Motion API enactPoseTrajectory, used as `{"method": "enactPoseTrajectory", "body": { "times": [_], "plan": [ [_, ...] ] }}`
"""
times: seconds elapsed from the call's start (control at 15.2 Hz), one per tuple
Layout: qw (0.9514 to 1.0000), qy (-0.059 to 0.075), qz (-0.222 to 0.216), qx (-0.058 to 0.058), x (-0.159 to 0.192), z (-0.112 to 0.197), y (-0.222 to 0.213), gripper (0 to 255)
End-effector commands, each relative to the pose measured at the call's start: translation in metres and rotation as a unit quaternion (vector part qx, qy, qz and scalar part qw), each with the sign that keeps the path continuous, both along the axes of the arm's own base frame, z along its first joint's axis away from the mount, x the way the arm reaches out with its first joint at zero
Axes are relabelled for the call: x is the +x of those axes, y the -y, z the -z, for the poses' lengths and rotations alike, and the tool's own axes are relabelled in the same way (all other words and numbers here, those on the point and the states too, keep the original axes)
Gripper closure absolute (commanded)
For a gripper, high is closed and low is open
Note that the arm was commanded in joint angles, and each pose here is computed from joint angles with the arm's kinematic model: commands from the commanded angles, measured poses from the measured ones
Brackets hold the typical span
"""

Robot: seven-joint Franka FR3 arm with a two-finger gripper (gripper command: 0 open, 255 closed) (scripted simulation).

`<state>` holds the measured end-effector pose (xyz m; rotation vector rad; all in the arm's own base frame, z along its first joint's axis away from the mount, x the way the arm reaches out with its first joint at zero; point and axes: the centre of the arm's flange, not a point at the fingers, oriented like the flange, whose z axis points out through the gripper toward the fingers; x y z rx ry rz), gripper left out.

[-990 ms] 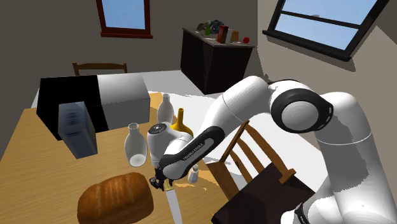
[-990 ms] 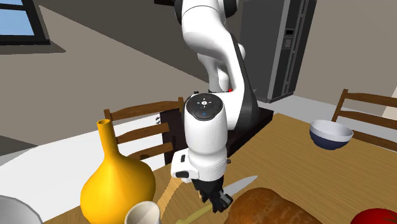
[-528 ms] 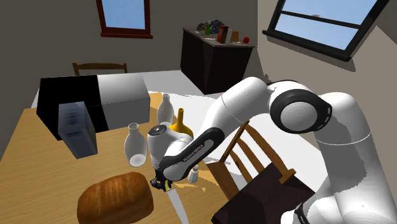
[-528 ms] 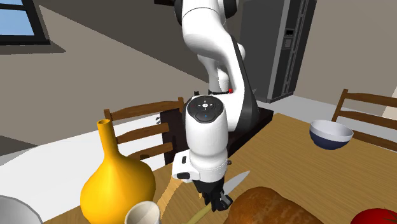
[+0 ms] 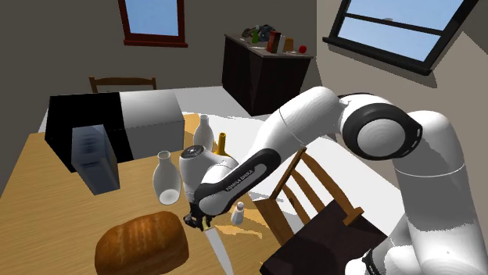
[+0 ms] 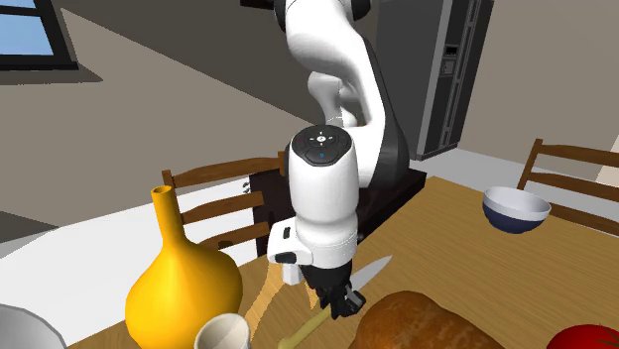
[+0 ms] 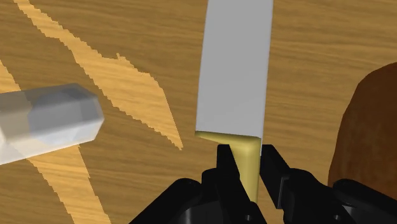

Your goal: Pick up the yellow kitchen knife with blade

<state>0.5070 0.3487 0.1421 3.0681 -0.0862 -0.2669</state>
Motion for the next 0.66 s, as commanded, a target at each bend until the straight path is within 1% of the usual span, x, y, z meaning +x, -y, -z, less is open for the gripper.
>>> {"method": "enactPoseTrajectory", "body": {
  "times": [0.0,0.46,0.59],
  "plan": [
    [1.0000,0.000,0.000,0.000,0.000,-0.009,0.001,255],
    [1.0000,0.000,0.000,0.000,0.000,-0.046,0.001,255],
    [1.0000,0.000,0.000,0.000,0.000,-0.046,0.001,255]
  ]
}}
